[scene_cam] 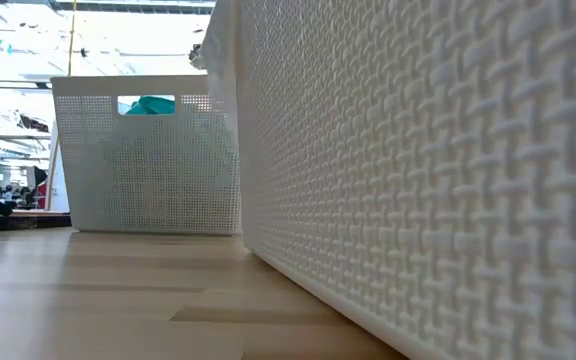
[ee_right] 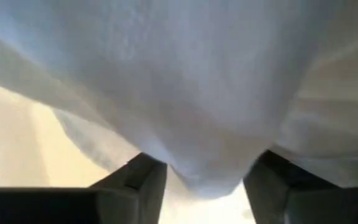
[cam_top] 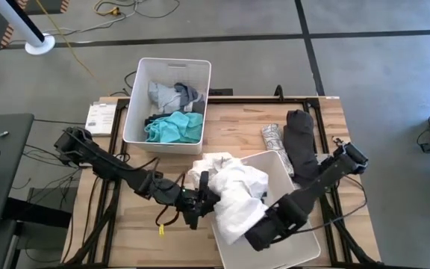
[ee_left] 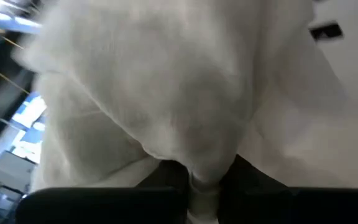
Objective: Sort clothes
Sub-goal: Put the white dress into the bottom white laundry bin
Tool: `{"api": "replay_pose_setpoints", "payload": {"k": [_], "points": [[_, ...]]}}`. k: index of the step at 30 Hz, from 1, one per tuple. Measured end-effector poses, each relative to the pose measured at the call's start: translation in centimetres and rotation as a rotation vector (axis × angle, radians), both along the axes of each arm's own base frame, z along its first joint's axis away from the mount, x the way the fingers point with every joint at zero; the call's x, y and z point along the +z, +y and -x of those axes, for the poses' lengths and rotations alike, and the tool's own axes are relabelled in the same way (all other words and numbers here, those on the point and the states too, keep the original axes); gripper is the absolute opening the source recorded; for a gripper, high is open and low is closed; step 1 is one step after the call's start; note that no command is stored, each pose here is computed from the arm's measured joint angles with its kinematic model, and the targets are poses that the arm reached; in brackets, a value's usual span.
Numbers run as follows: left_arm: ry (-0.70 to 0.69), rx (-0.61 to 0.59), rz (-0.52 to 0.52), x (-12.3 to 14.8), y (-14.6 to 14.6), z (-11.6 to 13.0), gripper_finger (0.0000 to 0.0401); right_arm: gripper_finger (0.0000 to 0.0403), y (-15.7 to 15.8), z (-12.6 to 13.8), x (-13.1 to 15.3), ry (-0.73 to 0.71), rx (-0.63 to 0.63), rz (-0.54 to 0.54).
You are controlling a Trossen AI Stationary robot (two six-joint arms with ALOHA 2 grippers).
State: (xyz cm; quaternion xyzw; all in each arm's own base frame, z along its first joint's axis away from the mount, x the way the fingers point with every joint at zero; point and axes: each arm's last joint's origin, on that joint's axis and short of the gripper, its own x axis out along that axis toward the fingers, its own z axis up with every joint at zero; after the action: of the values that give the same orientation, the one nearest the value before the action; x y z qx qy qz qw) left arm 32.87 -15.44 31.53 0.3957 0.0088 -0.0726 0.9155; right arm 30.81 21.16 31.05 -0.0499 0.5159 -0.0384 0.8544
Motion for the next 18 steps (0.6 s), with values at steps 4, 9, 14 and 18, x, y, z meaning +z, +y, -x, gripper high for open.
{"api": "replay_pose_setpoints", "payload": {"k": [4,9,14,18], "points": [[0.067,0.014,0.015,-0.8,0.7,-0.3,0.0031,0.0234,0.9,1.5,1.9,0.064,0.043,-0.055],[0.089,0.021,0.034,-1.0,1.1,-0.5,0.0031,0.0238,1.2,3.3,4.1,0.126,0.022,-0.081],[0.103,-0.004,0.027,-1.1,1.3,-0.6,0.0076,0.0231,1.4,4.6,5.8,0.137,-0.005,-0.092],[0.11,-0.004,0.02,-1.2,1.3,-0.6,0.0152,0.0225,1.7,5.2,6.6,0.132,0.001,-0.108]]}}
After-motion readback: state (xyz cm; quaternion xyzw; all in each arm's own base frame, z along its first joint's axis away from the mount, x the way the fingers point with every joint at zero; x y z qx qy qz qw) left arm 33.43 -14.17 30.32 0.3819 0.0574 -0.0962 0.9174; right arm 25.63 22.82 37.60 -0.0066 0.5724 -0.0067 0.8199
